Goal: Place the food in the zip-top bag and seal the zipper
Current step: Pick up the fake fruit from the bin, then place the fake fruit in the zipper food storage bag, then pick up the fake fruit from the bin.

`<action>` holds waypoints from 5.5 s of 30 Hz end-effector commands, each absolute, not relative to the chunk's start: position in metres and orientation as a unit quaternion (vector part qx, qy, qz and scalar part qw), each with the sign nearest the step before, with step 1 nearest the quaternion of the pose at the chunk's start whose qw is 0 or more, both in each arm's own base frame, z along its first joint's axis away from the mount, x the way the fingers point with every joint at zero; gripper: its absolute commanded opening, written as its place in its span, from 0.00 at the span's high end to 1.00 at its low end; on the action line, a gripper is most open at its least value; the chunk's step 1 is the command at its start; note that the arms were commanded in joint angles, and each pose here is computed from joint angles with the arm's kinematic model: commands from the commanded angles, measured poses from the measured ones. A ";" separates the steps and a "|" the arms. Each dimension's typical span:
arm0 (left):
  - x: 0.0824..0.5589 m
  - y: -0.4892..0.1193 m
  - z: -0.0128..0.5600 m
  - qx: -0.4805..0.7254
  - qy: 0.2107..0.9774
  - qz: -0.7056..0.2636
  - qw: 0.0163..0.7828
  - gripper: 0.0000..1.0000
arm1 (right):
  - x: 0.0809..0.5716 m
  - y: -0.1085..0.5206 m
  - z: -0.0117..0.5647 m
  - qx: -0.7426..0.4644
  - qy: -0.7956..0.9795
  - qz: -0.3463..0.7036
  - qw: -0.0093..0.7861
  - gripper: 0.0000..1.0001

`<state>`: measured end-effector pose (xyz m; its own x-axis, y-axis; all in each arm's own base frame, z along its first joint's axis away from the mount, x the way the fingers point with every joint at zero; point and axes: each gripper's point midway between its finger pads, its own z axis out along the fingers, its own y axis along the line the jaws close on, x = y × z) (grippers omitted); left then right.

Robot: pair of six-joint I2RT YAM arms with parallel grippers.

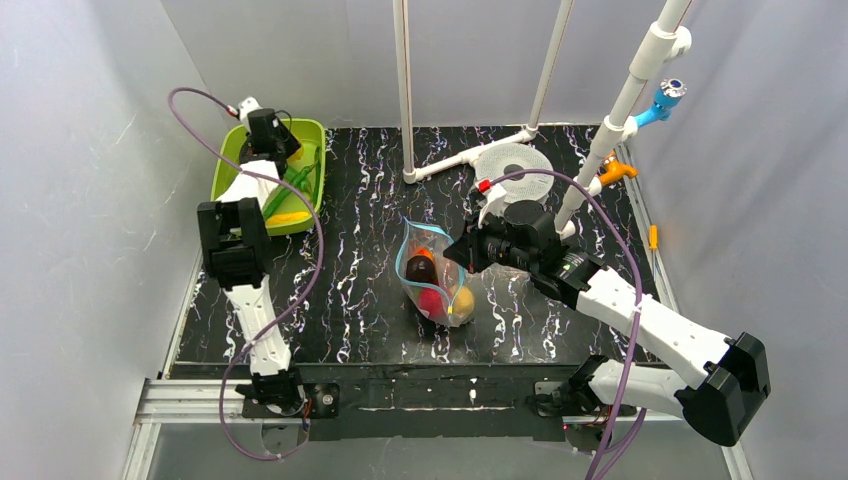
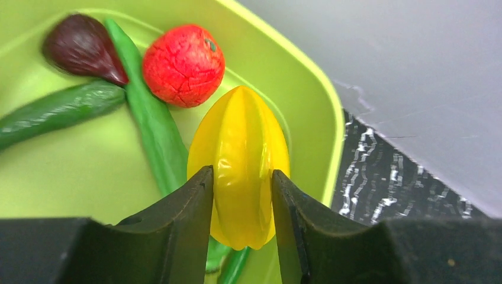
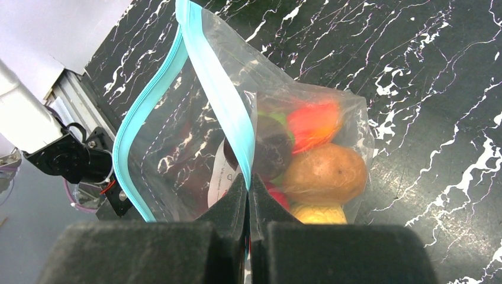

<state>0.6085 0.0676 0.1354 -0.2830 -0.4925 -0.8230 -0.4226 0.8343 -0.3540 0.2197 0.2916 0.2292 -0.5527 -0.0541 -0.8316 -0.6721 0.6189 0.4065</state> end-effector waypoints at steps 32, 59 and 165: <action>0.231 -0.227 0.332 0.068 0.756 -0.531 0.376 0.71 | 0.215 0.304 0.245 -0.223 0.790 0.412 0.396 0.99; 0.183 -0.252 0.256 0.060 0.832 -0.499 0.233 0.69 | 0.215 0.307 0.272 -0.224 0.761 0.435 0.427 0.99; 0.670 0.162 0.116 -0.436 0.577 -0.260 0.640 0.35 | 0.224 0.321 0.232 -0.231 0.795 0.421 0.371 0.99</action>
